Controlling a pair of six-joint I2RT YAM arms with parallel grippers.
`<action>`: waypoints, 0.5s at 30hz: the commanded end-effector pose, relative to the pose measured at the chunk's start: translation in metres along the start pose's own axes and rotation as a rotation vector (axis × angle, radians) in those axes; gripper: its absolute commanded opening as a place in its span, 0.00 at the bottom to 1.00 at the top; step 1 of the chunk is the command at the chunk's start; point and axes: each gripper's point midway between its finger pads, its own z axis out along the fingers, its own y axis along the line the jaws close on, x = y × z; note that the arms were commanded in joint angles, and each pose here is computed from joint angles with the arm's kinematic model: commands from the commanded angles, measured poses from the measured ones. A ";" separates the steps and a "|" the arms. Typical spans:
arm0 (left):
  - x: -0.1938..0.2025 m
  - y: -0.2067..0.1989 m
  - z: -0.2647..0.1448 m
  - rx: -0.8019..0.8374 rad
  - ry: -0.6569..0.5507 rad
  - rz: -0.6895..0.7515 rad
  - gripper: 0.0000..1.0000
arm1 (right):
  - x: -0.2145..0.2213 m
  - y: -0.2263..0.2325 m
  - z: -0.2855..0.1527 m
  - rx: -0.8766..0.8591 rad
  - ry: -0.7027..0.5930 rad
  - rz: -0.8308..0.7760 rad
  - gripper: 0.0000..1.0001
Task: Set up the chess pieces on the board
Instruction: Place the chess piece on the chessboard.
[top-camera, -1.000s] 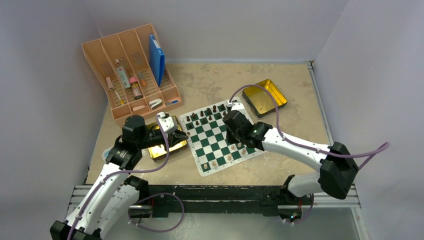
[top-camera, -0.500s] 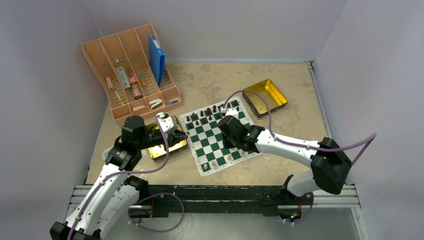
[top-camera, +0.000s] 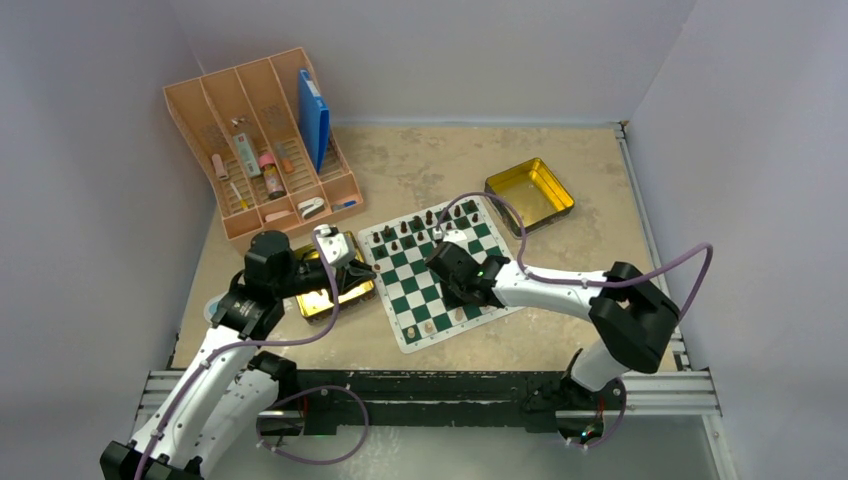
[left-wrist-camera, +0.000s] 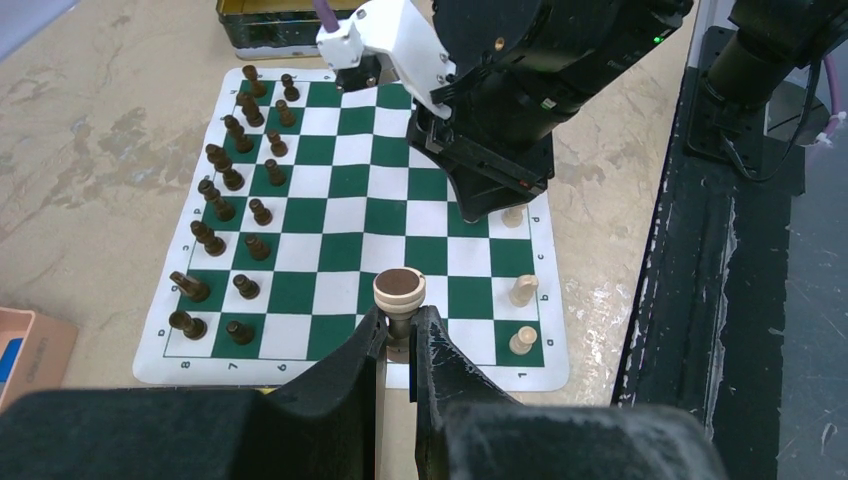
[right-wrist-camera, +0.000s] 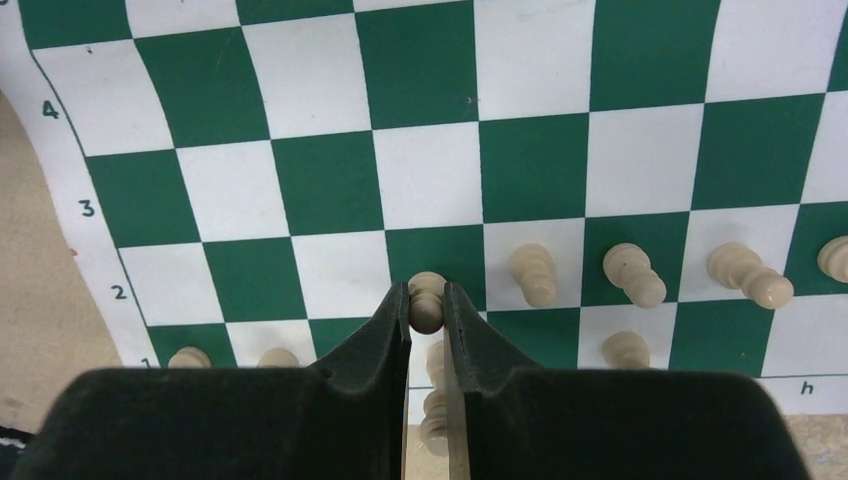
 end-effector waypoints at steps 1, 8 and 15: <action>-0.010 -0.005 0.000 0.032 -0.035 0.032 0.00 | -0.003 -0.001 0.004 0.025 -0.018 0.000 0.15; -0.009 -0.006 0.001 0.040 -0.032 0.028 0.00 | -0.002 0.002 0.006 0.022 -0.006 -0.006 0.16; -0.007 -0.006 0.001 0.042 -0.026 0.020 0.00 | 0.001 0.001 0.008 0.043 0.005 -0.025 0.23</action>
